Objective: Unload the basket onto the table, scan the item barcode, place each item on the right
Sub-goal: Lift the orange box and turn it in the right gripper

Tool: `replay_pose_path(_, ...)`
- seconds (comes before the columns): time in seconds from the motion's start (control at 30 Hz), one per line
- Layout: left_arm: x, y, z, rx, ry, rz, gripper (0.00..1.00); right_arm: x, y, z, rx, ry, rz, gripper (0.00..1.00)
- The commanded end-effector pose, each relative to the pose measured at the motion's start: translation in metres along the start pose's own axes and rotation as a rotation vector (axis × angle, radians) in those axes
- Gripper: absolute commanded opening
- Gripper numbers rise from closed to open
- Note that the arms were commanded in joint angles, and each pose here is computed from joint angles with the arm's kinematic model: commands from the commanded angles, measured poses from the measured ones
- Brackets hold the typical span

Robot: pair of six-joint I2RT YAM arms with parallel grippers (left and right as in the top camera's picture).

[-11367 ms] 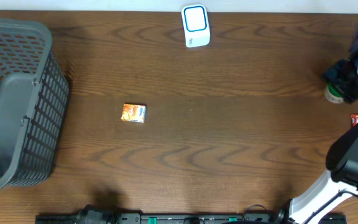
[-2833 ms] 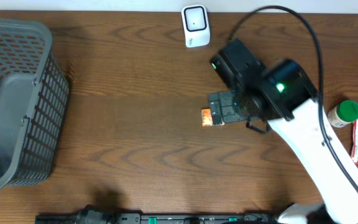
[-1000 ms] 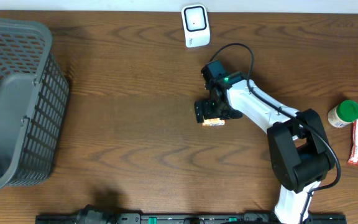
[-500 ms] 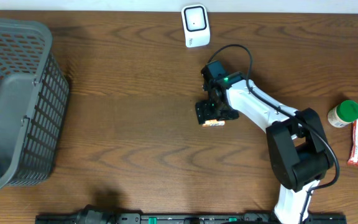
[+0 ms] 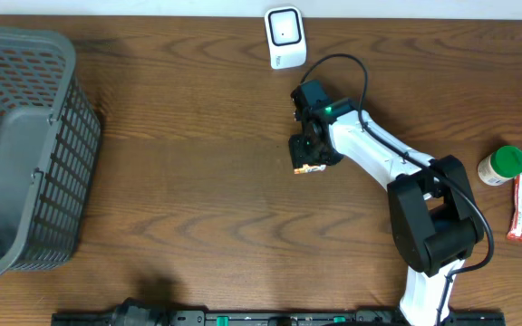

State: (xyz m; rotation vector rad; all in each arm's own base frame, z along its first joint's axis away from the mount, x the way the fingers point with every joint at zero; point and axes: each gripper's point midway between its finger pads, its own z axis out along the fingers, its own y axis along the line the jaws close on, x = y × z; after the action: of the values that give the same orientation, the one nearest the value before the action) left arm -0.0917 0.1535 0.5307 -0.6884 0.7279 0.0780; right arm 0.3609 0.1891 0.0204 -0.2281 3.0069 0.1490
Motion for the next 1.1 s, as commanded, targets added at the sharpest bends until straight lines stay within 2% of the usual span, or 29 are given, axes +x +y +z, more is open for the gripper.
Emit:
replay_pose_path(0.0,-0.002,0.003,-0.002,-0.007,-0.008,0.009,0.98,-0.009,0.001,-0.011,0.002,0.001,0.050,0.57)
replay_pose_path(0.2,-0.002,0.003,-0.002,-0.007,-0.008,0.009,0.98,0.029,0.012,-0.025,-0.066,0.184,0.069,0.61)
replay_pose_path(0.43,-0.002,0.003,-0.002,-0.007,-0.008,0.009,0.98,0.072,0.010,-0.037,-0.054,0.375,0.148,0.54)
replay_pose_path(0.67,-0.002,0.003,-0.002,-0.007,-0.008,0.009,0.98,0.101,0.029,-0.053,-0.163,0.531,0.198,0.57)
replay_pose_path(0.87,-0.002,0.003,-0.002,-0.007,-0.008,0.009,0.98,0.109,0.044,-0.062,-0.237,0.594,0.252,0.55)
replay_pose_path(1.07,-0.002,0.003,-0.002,-0.007,-0.008,0.009,0.98,0.118,0.043,-0.068,-0.233,0.639,0.268,0.56)
